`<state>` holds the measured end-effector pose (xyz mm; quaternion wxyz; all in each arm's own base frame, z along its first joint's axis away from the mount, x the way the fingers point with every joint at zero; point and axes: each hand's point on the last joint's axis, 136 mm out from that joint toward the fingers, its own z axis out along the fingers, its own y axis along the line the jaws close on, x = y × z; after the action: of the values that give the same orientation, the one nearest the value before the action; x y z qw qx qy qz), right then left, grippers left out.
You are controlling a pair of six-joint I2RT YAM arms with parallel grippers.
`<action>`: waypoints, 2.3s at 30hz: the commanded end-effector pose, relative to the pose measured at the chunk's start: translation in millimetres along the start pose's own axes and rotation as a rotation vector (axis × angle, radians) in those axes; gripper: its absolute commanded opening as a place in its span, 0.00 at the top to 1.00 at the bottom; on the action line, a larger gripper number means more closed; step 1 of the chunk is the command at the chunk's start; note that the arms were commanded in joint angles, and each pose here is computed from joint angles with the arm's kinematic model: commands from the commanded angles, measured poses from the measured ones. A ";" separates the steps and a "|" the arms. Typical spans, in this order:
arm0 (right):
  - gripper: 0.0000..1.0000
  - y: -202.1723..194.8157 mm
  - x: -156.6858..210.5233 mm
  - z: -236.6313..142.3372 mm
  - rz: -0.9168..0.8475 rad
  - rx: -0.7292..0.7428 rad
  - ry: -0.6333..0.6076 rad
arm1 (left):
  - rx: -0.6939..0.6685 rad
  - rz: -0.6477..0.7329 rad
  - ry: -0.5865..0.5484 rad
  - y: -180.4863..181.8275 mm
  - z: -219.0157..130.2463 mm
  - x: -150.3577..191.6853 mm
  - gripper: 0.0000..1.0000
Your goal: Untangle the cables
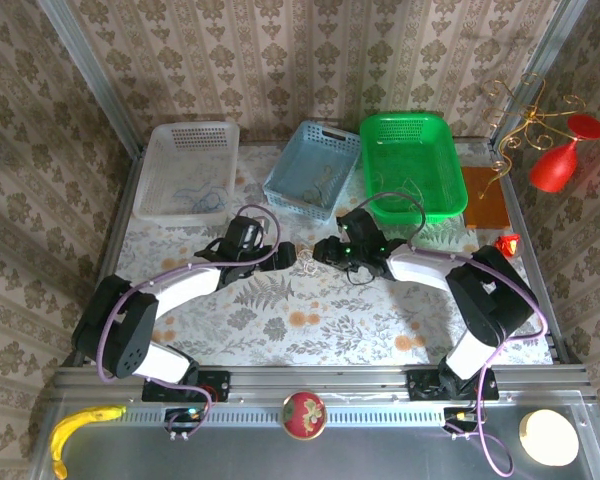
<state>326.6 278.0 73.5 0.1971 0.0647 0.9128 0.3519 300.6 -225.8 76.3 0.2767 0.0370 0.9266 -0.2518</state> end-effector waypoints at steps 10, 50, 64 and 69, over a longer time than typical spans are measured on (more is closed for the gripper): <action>0.65 -15.2 18.3 28.1 -0.047 0.061 0.071 | 0.024 0.007 -0.022 -8.7 -4.6 -7.8 0.00; 1.00 125.8 -65.7 -129.1 -0.291 -0.247 -0.187 | 0.202 0.144 -0.203 -32.1 -40.6 -26.0 0.00; 1.00 149.9 -65.8 -145.9 -0.252 -0.354 -0.187 | 0.420 0.229 -0.302 -81.2 -41.3 -52.2 0.07; 1.00 156.3 -67.2 -151.5 -0.243 -0.378 -0.193 | 0.466 0.247 -0.308 -92.4 -37.1 -55.9 0.08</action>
<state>327.1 280.9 261.8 0.3092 -0.0403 0.8375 0.4487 304.3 -268.8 143.3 0.3950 0.1452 0.8163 -0.3957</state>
